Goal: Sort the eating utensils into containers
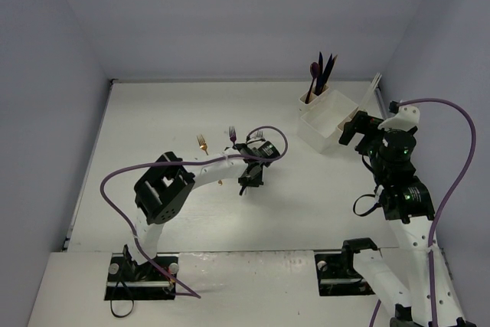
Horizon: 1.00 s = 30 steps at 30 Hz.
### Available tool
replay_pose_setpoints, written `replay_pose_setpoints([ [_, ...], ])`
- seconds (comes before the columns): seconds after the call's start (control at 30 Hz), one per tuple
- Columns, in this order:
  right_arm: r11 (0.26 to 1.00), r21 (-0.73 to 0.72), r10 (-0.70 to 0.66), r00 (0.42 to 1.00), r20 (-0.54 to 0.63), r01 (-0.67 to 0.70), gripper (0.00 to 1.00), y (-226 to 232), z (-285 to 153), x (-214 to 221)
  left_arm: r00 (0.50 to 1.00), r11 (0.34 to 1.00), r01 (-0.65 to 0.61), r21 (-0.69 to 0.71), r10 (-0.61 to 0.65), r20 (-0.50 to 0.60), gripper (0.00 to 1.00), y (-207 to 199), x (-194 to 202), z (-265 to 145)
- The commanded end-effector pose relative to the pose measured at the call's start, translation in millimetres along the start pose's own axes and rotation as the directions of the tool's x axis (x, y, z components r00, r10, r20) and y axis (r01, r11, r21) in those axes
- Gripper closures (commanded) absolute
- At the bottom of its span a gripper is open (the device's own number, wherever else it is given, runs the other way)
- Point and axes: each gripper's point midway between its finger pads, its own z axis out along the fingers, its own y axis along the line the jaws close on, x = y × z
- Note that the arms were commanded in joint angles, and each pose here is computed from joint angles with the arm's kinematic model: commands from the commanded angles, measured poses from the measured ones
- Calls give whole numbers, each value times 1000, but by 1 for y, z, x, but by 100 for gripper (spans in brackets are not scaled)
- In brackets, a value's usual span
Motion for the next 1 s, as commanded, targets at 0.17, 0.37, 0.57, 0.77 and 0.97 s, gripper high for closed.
replay_pose_setpoints([
  [0.17, 999, -37, 1, 999, 47, 1, 0, 9, 1, -14, 997, 1000, 22, -9, -21, 78, 100, 6, -24, -38],
  [0.37, 976, -217, -31, 1000, 0, 30, 0, 45, 2, -14, 985, 998, 30, 50, -38, 166, 100, 7, -41, -80],
  [0.57, 888, -459, -17, 994, -112, -37, 0, 98, 2, -11, 941, 985, -83, 149, 29, 336, 100, -9, -67, -128],
  [0.77, 800, -584, 10, 977, -213, -136, 0, 134, 4, -17, 809, 915, -213, 343, -32, 587, 100, -39, -99, -189],
  [0.97, 716, -665, 22, 959, -284, -213, 0, 161, 6, -29, 658, 803, -436, 406, -23, 752, 100, -69, -101, -239],
])
